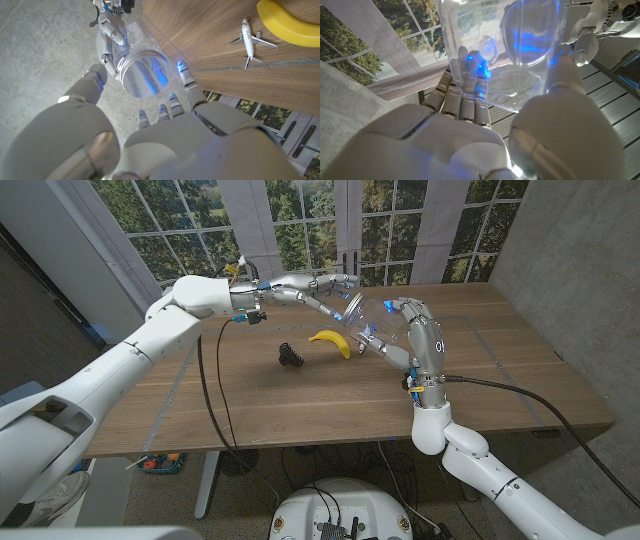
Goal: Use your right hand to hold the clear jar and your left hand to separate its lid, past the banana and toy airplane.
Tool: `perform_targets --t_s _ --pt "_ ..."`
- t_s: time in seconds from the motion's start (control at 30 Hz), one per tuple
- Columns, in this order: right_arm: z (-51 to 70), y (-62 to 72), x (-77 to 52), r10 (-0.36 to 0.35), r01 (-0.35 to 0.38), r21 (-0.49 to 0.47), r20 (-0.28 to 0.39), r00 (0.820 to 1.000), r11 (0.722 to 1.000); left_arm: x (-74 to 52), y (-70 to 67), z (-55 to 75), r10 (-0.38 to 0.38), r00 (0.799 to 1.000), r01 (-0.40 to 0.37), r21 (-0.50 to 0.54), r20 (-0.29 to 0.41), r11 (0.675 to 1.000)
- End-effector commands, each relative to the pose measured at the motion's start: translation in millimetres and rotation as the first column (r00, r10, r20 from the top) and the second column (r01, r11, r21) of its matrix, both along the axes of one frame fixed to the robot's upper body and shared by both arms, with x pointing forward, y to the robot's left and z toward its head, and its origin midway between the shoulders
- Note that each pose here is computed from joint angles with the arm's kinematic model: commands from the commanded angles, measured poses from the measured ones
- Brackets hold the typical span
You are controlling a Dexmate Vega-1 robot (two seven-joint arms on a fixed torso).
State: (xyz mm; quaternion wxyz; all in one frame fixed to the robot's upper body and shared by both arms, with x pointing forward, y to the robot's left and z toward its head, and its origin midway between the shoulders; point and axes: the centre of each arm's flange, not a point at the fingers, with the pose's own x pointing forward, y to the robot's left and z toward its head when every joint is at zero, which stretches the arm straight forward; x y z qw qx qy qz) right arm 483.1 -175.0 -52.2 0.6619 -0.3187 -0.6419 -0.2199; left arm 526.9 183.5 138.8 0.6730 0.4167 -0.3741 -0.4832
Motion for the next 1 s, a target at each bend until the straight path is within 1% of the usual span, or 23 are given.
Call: perform_targets --t_s 0.03,0.13,0.33,0.43,0.5,0.63,0.8,0.83,0.9,0.93,1.0 --pt "0.6 3.0 -0.6 0.019 -0.019 -0.003 -0.009 1.0 1.0 -5.0 -8.7 2.5 -0.019 0.999 0.018 0.053 0.03 0.998" --pt "0.7 3.9 -3.2 0.034 -0.034 -0.007 -0.011 0.999 0.999 -4.6 -10.9 2.3 -0.013 0.999 0.012 0.066 0.029 0.998" --pt "0.6 5.5 -8.2 0.062 -0.062 -0.014 -0.011 0.998 0.998 -6.0 -15.7 3.0 -0.007 0.998 0.004 0.07 0.056 0.998" --pt "0.8 5.7 -9.9 0.062 -0.062 -0.015 -0.004 0.998 0.998 -6.6 -18.6 1.6 -0.023 0.998 0.02 0.053 0.05 0.998" --pt "0.8 5.1 -10.2 0.066 -0.066 -0.01 -0.004 0.998 0.998 -7.5 -20.4 -0.2 -0.026 0.998 0.025 0.028 0.06 0.999" --pt "0.4 3.7 -10.2 0.063 -0.063 -0.009 -0.004 0.998 0.998 -7.7 -23.8 -4.8 -0.039 0.998 0.04 -0.021 0.055 0.999" --pt "-0.9 2.1 -10.8 0.061 -0.061 -0.008 -0.003 0.998 0.998 -8.2 -27.8 -11.7 -0.038 0.999 0.04 -0.069 0.027 0.997" --pt "-1.1 1.8 -11.0 0.062 -0.062 -0.008 -0.003 0.998 0.998 -8.3 -29.0 -12.6 -0.037 0.999 0.038 -0.064 0.019 0.997" --pt "-1.7 1.4 -11.5 0.058 -0.058 -0.011 0.001 0.998 0.998 -8.1 -29.9 -16.4 -0.03 1.0 0.029 -0.1 -0.006 0.995" --pt "-2.0 1.3 -11.7 0.056 -0.056 -0.011 0.005 0.998 0.998 -8.2 -30.8 -17.2 -0.022 1.0 0.02 -0.09 -0.021 0.996" --pt "-2.5 0.9 -12.2 0.052 -0.052 -0.012 0.01 0.999 0.999 -10.1 -32.1 -20.5 -0.001 1.0 -0.002 -0.102 -0.028 0.995"
